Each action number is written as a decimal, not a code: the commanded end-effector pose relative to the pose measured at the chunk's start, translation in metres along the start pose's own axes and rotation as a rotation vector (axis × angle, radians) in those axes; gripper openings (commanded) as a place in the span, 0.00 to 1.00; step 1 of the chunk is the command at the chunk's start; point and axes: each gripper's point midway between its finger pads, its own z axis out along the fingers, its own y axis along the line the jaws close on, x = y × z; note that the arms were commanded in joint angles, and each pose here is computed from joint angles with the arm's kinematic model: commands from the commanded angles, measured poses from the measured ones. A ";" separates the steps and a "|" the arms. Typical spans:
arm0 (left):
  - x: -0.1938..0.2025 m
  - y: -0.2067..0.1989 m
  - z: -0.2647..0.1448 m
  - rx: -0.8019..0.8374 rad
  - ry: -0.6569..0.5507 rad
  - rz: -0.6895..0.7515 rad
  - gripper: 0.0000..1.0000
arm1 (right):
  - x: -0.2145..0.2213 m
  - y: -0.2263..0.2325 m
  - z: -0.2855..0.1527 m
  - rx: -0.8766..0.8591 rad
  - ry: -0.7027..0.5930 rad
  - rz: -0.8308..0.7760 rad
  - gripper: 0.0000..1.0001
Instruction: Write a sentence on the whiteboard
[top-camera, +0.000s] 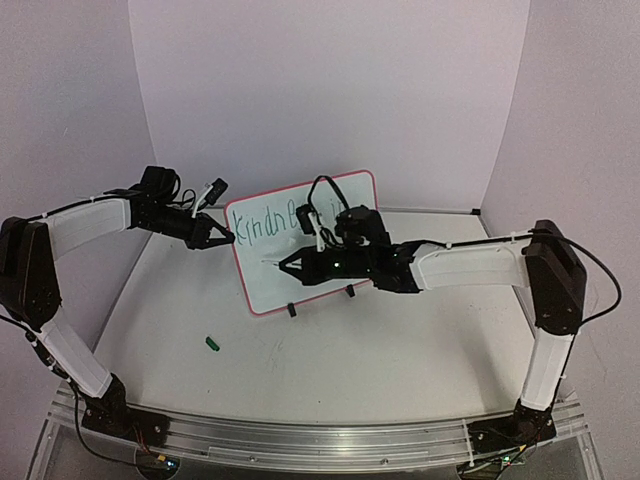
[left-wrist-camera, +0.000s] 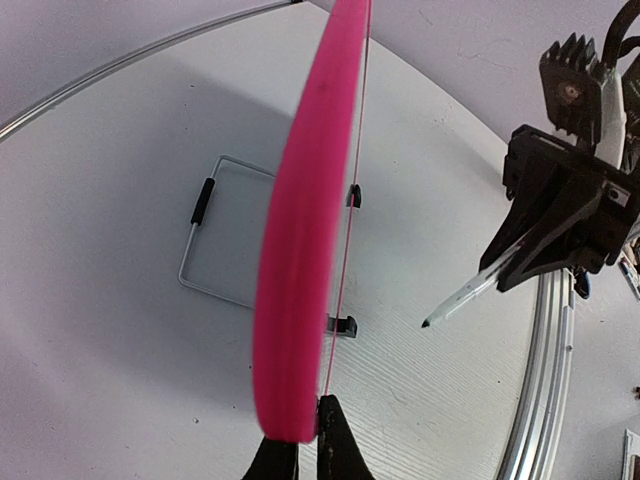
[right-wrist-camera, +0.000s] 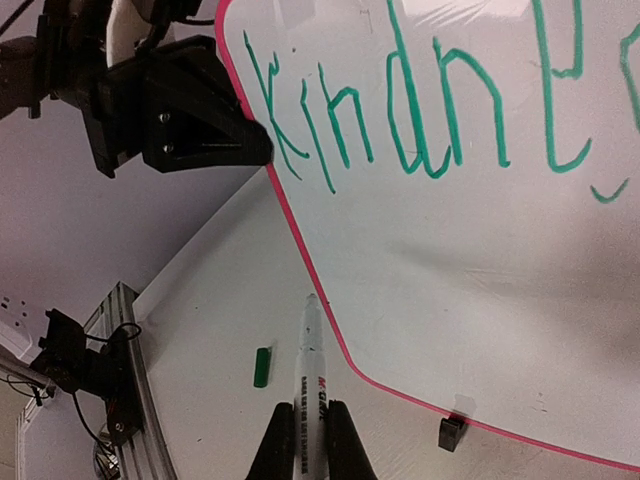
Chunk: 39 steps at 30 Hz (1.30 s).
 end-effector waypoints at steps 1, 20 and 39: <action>0.002 0.005 0.002 -0.050 0.037 0.015 0.00 | -0.018 0.014 0.020 -0.012 -0.054 -0.046 0.00; 0.004 0.006 0.003 -0.047 0.041 0.014 0.00 | -0.003 -0.017 0.061 0.106 -0.034 -0.007 0.00; 0.002 0.004 0.002 -0.047 0.038 0.018 0.00 | 0.001 -0.002 0.035 0.053 -0.031 -0.019 0.00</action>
